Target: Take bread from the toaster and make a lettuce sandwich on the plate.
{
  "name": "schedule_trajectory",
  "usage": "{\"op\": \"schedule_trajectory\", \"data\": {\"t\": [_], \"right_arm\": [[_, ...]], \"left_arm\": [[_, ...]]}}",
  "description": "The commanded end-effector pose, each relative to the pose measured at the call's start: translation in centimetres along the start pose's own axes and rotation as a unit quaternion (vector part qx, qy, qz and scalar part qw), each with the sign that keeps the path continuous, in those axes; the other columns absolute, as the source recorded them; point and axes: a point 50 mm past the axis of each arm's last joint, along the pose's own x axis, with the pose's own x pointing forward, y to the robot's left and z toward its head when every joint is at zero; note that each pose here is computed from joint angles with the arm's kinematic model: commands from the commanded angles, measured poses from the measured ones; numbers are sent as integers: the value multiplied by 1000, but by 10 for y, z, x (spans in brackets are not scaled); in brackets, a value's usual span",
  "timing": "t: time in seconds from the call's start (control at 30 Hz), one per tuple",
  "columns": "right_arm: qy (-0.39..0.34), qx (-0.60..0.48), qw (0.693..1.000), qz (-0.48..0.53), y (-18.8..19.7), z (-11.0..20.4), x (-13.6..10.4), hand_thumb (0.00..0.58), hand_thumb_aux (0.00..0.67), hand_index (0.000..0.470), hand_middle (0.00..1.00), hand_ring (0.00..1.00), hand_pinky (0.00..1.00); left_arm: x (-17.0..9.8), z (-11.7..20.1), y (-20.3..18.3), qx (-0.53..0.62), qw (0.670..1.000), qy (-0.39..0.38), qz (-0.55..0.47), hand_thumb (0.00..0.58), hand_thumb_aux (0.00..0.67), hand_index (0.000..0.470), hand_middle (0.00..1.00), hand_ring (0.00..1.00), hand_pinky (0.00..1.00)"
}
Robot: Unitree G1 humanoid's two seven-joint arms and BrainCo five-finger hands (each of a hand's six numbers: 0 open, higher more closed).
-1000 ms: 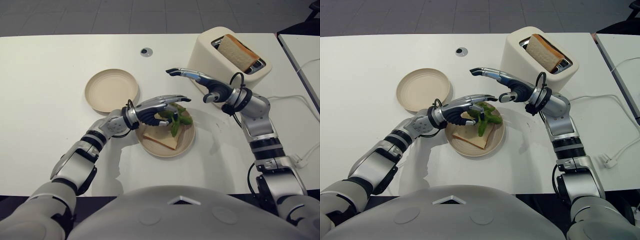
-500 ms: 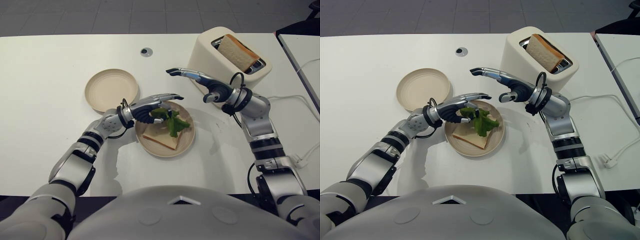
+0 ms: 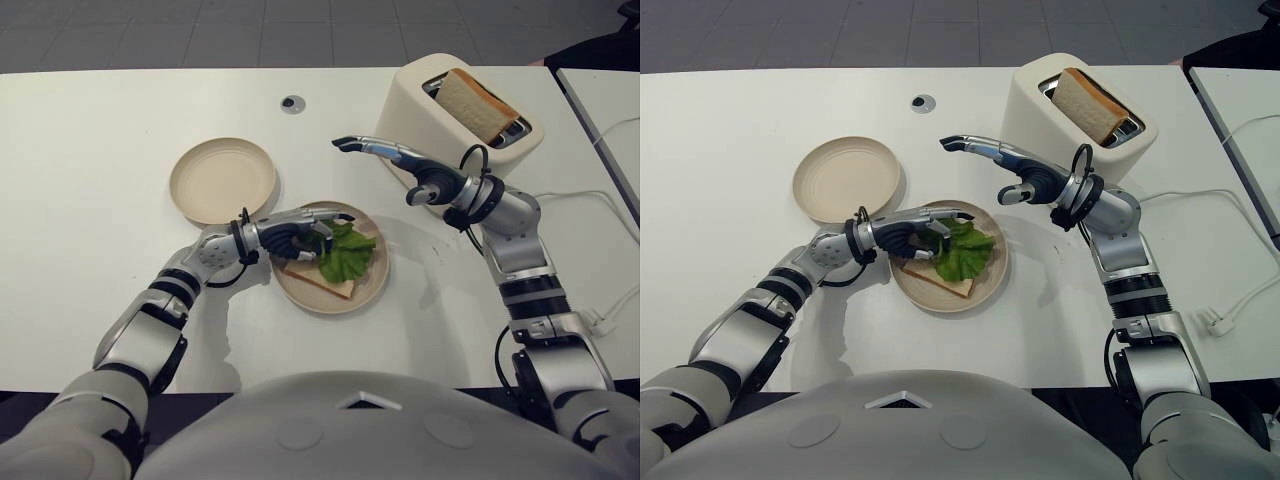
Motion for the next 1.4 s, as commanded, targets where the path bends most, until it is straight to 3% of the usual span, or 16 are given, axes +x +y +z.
{"op": "schedule_trajectory", "data": {"t": [0.03,0.07,0.1,0.13,0.17,0.5,0.63,0.8,1.0,1.1,1.2,1.23,1.27,1.3,1.37,1.4], "right_arm": [[1,-2,1000,3,-3,0,1,0,0,0,0,0,0],[1,-2,1000,4,-3,0,1,0,0,0,0,0,0],[1,-2,1000,4,-3,0,0,0,0,0,0,0,0],[1,-2,1000,4,-3,0,0,0,0,0,0,0,0],[1,-2,1000,4,-3,0,0,0,0,0,0,0,0],[8,-20,1000,-3,-9,1,-3,0,0,0,0,0,0],[24,-102,991,-82,-49,15,-17,0,0,0,0,0,0],[111,-259,942,-184,-102,23,-44,0,0,0,0,0,0],[321,-418,827,-196,-135,-14,-79,0,0,0,0,0,0],[364,-433,807,-169,-130,-34,-81,0,0,0,0,0,0],[380,-425,810,-135,-118,-49,-77,0,0,0,0,0,0],[377,-421,815,-129,-115,-51,-76,403,300,210,8,8,8],[370,-415,822,-128,-113,-50,-74,523,460,323,125,125,125],[357,-410,829,-129,-112,-48,-72,580,670,470,325,325,325],[334,-396,845,-132,-111,-42,-69,580,670,470,522,522,522],[324,-394,848,-139,-113,-39,-68,580,670,470,682,682,682]], "left_arm": [[-17,-10,-5,-8,999,46,-27,580,670,470,0,0,0],[-19,-9,-5,-10,999,42,-26,580,670,470,0,0,0],[-21,-8,-6,-12,999,37,-32,576,617,433,0,0,0],[-22,-7,-10,-15,998,36,-42,66,39,28,0,0,0],[-22,-7,-13,-17,998,37,-52,0,0,0,0,0,0],[-26,2,-3,-24,999,5,-19,0,0,0,0,0,0],[-32,19,13,-22,997,-62,35,0,0,0,0,0,0],[-37,35,23,-32,990,-122,68,0,0,0,0,0,0],[-44,44,19,-50,986,-153,44,0,0,0,0,0,0],[-44,43,19,-54,987,-149,41,0,0,0,0,0,0],[-43,40,19,-57,987,-143,41,0,0,0,0,0,0],[-44,40,19,-57,987,-143,42,0,0,0,0,0,0],[-44,39,20,-57,987,-143,44,0,0,0,0,0,0],[-44,39,20,-57,987,-143,46,0,0,0,0,0,0],[-45,39,21,-57,987,-143,49,0,0,0,0,0,0],[-45,39,22,-56,987,-143,52,0,0,0,0,0,0]]}}
